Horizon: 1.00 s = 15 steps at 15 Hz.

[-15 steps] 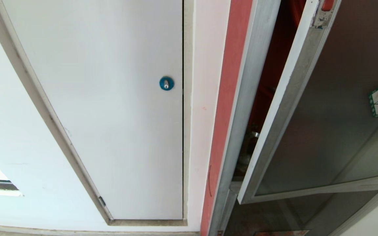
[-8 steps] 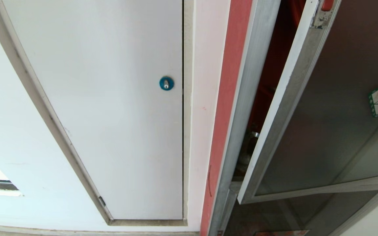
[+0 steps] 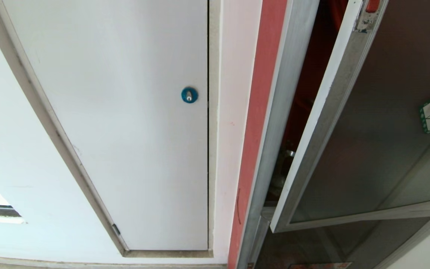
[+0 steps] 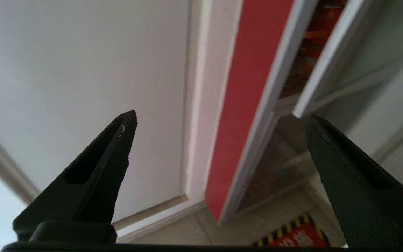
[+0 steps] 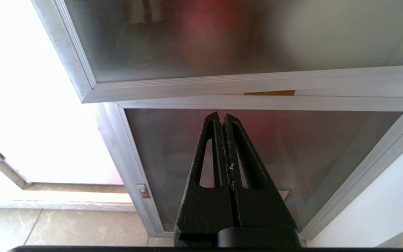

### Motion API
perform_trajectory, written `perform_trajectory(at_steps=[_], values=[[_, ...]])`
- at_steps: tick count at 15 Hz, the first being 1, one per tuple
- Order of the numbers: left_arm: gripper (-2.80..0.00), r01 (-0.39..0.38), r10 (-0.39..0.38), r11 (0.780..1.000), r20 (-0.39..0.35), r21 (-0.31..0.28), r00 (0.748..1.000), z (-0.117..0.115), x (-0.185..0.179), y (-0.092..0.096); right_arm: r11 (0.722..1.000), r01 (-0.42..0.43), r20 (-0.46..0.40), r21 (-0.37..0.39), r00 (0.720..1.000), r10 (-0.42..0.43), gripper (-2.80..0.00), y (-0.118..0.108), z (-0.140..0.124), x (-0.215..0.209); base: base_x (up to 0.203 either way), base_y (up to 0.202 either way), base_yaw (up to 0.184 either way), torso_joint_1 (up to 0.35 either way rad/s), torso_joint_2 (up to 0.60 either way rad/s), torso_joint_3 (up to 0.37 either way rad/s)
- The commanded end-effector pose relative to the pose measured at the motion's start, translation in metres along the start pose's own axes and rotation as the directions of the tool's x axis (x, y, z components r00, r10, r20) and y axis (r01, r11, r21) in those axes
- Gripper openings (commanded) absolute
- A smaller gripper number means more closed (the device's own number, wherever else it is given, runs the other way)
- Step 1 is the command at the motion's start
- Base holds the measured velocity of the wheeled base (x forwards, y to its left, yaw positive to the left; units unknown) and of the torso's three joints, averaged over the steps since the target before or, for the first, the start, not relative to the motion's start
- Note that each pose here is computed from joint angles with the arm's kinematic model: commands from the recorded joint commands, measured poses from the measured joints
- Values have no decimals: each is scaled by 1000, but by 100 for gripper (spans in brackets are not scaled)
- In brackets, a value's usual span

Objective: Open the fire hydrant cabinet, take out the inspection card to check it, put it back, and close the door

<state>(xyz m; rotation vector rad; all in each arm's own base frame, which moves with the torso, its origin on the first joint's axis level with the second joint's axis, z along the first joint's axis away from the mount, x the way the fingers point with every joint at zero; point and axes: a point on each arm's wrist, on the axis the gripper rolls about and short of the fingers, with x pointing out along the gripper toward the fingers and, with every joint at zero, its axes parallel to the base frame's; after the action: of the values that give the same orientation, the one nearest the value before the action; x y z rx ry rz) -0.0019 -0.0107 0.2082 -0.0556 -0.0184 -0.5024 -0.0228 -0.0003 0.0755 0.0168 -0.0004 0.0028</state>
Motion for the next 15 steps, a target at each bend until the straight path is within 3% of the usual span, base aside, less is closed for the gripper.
perform_trajectory(at_steps=[1,4,7,12,15], values=[[0,100,-107,992,-110,-73,988,19,35,15,1000,0,0,-1,1000,0,-280,0,0,0,0,0,0,0,0,0],[0,303,-317,946,-142,-113,938,34,77,21,1000,0,0,-1,1000,0,-280,0,0,0,0,0,0,0,0,0],[0,440,-458,886,-121,-148,881,48,123,17,1000,0,0,-1,1000,0,-280,0,0,0,0,0,0,0,0,0],[0,584,-606,792,-111,-178,788,61,195,-7,1000,1,0,-1,1000,-1,-280,0,0,0,0,0,0,0,0,0],[0,598,-621,780,-114,-186,775,62,213,-19,1000,1,0,-3,1000,-1,-280,0,0,0,0,0,0,0,0,0]])
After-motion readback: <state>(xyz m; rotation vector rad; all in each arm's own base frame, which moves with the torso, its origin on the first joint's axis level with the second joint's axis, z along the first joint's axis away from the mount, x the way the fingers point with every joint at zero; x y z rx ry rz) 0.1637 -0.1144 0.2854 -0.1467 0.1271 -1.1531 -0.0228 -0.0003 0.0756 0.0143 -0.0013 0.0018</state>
